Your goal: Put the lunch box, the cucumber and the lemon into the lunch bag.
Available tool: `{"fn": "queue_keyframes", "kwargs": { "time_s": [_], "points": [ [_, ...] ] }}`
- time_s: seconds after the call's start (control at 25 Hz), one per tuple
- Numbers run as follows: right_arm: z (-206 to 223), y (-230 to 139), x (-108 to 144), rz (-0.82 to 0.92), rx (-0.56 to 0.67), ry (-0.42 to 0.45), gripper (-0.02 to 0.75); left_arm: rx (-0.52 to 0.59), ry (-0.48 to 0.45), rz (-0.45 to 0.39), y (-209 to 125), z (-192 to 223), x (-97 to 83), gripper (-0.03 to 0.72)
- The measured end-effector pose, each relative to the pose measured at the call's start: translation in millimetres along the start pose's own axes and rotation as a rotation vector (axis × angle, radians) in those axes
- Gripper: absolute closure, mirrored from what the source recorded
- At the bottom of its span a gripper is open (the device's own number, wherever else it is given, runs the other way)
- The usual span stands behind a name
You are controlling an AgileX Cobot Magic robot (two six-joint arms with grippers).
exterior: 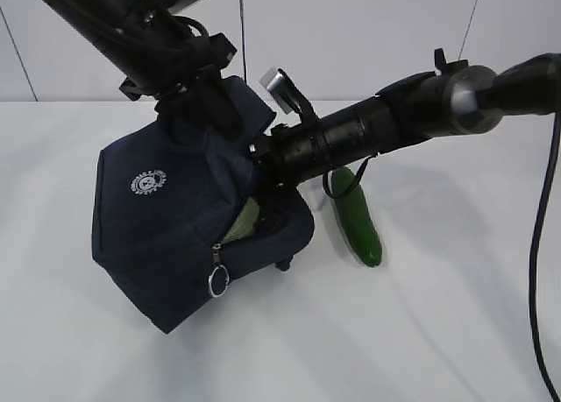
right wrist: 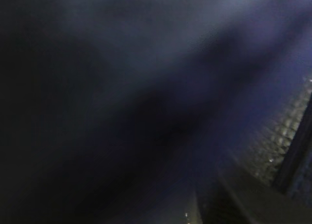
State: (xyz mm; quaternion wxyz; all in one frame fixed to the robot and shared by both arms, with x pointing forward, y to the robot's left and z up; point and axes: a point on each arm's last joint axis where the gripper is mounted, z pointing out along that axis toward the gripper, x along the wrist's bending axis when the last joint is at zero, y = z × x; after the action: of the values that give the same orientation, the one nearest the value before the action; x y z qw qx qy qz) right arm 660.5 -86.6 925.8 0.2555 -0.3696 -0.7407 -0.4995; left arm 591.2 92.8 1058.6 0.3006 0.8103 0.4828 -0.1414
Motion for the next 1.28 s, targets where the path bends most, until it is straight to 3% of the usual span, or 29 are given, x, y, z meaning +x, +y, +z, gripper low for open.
{"fn": "queue_keyframes", "kwargs": {
  "time_s": [1.28],
  "points": [
    [2.8, -7.5, -4.3, -0.022, 0.093, -0.072, 0.359, -0.013, 0.002, 0.005, 2.7, 7.1, 4.5, 0.671]
  ]
}}
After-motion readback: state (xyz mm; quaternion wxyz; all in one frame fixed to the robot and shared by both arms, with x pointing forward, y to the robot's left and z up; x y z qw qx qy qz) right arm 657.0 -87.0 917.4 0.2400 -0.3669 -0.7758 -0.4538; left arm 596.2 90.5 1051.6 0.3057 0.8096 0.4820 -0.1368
